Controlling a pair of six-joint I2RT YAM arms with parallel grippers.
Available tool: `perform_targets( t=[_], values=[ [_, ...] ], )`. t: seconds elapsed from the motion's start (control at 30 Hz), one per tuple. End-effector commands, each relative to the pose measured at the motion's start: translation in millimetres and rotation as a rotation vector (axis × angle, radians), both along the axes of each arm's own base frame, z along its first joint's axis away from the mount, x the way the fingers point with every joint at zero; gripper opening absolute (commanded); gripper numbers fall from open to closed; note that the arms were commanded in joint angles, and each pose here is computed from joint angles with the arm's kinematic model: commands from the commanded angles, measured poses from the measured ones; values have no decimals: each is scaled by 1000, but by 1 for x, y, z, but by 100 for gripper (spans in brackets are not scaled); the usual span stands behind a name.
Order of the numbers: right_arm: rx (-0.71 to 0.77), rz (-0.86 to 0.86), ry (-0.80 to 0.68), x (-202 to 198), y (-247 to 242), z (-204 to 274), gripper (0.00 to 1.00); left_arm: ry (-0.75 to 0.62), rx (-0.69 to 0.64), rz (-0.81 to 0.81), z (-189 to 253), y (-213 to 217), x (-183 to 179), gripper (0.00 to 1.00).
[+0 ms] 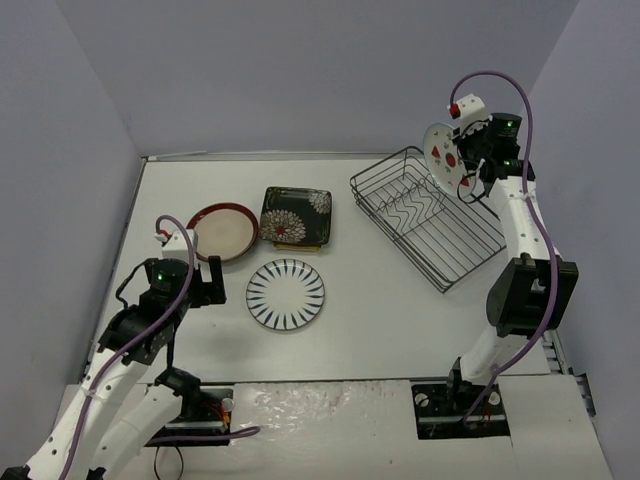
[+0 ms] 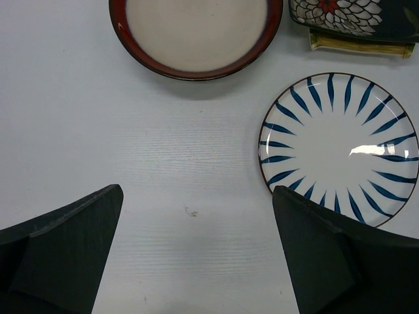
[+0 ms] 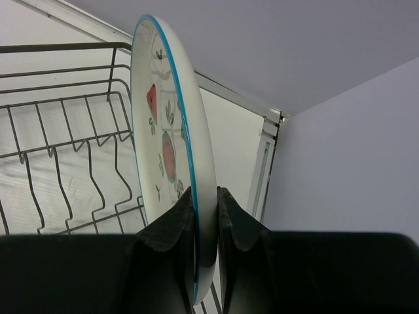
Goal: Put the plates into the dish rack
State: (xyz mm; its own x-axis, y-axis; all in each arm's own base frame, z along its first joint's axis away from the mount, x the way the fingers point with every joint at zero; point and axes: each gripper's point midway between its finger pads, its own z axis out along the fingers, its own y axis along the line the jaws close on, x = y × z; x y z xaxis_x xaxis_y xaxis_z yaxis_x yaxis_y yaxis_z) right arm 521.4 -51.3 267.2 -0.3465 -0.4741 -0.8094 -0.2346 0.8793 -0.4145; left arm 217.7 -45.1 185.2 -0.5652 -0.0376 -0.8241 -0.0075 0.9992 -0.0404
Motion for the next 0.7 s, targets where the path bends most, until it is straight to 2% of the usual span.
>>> perform_targets(
  t=[0.0,0.5,0.67],
  values=[
    [-41,41,-276,22,3,79,0,-59,-17,-15,16,-6,15,97],
    [32,96,-145,36,15,1,1,-44,-24,-37,14,-10,16,97],
    [57,84,-121,38,15,-14,16,-36,-24,-35,12,-11,16,97]
  ],
)
